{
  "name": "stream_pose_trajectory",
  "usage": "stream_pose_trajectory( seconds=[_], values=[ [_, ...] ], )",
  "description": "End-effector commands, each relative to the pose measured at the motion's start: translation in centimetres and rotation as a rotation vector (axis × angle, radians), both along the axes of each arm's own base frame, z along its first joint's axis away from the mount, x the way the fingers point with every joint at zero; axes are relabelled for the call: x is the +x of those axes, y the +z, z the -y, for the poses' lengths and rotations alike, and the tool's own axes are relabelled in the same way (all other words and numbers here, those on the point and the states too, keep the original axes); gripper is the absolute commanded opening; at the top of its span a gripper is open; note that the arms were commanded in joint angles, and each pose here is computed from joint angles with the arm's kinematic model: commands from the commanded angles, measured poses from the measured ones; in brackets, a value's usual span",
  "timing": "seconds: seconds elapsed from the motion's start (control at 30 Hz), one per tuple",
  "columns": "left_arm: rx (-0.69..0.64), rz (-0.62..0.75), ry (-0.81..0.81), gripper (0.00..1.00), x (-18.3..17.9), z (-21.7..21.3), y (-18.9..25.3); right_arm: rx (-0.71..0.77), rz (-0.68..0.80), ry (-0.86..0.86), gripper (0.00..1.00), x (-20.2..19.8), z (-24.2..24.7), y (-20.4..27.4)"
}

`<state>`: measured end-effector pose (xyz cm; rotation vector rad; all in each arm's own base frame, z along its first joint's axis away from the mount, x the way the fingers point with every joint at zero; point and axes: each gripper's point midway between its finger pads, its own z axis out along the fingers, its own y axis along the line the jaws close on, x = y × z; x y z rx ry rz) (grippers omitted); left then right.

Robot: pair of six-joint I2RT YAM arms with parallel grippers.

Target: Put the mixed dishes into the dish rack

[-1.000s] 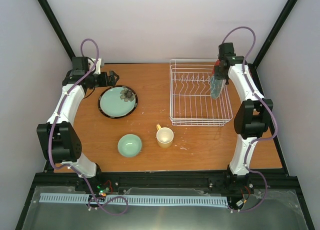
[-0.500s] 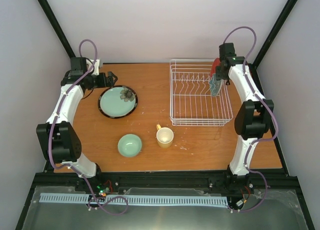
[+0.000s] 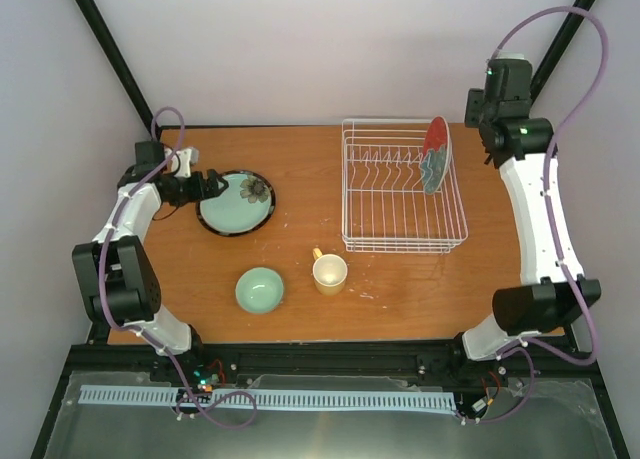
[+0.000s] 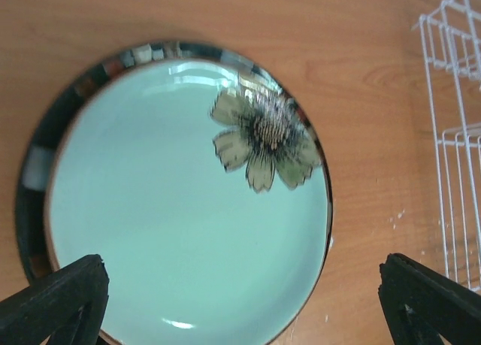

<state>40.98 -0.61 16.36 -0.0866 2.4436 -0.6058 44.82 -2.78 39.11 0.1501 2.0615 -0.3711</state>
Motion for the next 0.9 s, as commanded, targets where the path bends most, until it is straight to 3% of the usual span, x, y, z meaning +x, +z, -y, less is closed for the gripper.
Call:
stream_pose_trajectory(
  seconds=[0.0, 0.4, 0.47, 0.6, 0.87],
  values=[
    [-0.015, -0.038, -0.041, 0.98, -0.9, 0.7, -2.0, -0.001, 0.000, 0.057, 0.61, -0.6, -2.2, -0.4],
    [0.158, -0.086, 0.059, 0.96, -1.1, -2.4, -3.8, 0.016, -0.051, 0.211, 0.61, -1.1, -8.4, -2.4],
    [0.167, -0.103, 0.061, 0.91, -1.0, -2.6, -4.4, 0.016, -0.051, 0.226, 0.61, -1.1, -8.9, -2.3],
    [0.168, -0.127, 0.064, 0.72, -0.9, -2.8, -5.6, 0.020, -0.046, 0.246, 0.61, -1.2, -9.6, -2.1],
    [0.187, -0.163, 0.074, 0.69, -0.2, -3.4, -7.5, 0.016, -0.045, 0.268, 0.61, -1.5, -10.5, -1.7]
  ],
)
